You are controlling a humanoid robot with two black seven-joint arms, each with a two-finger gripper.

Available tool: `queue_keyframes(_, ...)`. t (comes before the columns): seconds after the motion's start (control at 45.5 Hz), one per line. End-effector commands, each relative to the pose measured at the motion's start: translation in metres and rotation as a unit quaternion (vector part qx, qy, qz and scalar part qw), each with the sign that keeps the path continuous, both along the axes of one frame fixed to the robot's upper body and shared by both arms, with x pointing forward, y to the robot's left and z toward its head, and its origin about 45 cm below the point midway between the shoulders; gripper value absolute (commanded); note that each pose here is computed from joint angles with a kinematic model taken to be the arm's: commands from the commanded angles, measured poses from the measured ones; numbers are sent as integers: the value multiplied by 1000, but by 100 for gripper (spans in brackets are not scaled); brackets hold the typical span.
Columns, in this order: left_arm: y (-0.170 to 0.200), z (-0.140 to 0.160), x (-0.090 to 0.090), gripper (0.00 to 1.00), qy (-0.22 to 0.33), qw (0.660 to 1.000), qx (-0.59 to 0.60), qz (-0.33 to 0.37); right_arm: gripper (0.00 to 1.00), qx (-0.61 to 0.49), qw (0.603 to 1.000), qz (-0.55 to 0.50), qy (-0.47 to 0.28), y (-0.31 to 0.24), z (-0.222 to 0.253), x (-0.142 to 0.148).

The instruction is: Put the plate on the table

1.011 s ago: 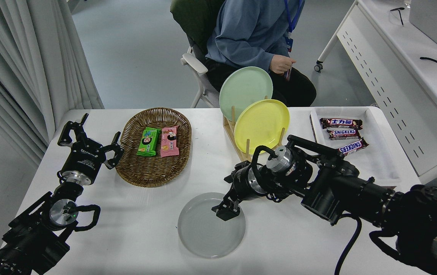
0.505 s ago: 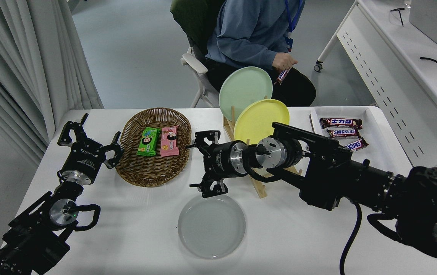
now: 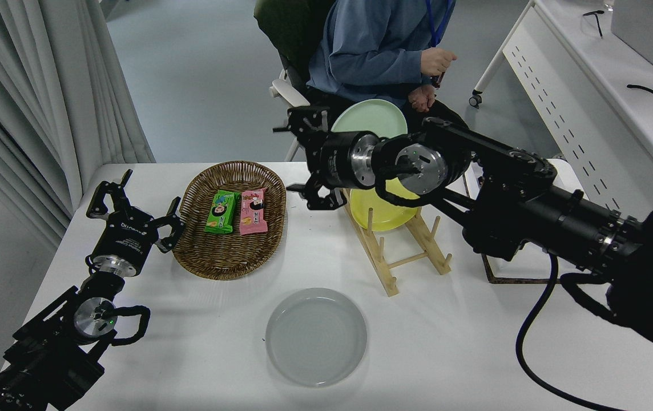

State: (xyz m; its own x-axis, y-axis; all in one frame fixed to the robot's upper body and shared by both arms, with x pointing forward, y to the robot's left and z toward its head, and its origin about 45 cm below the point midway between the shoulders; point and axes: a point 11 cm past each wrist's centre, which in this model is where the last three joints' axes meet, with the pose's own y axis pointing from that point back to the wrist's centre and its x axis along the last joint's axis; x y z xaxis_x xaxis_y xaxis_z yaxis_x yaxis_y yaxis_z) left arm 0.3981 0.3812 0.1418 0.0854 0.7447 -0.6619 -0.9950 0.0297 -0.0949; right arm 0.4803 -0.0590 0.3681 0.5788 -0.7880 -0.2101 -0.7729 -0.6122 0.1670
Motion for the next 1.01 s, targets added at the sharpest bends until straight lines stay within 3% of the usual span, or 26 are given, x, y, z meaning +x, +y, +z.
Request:
queue_keyframes(0.0, 0, 0, 0, 100, -1, 1000, 0, -1, 100, 88, 983, -85, -136, -59, 66, 25)
queue_keyframes(0.132, 0, 0, 0, 100, 0, 1000, 0, 0, 100, 140, 972, -124, -140, -105, 80, 41)
queue_keyframes(0.374, 0, 0, 0, 100, 0, 1000, 0, 0, 100, 212, 951, -179, -135, -182, 48, 50)
queue_keyframes(0.527, 0, 0, 0, 100, 0, 1000, 0, -1, 100, 247, 936, -190, -161, -210, 26, 41)
queue_keyframes(0.747, 0, 0, 0, 100, 0, 1000, 0, 0, 100, 233, 942, -212, -118, -229, -26, 32)
queue_keyframes(0.989, 0, 0, 0, 100, 0, 1000, 0, 0, 100, 236, 921, -302, -62, -295, -105, 2)
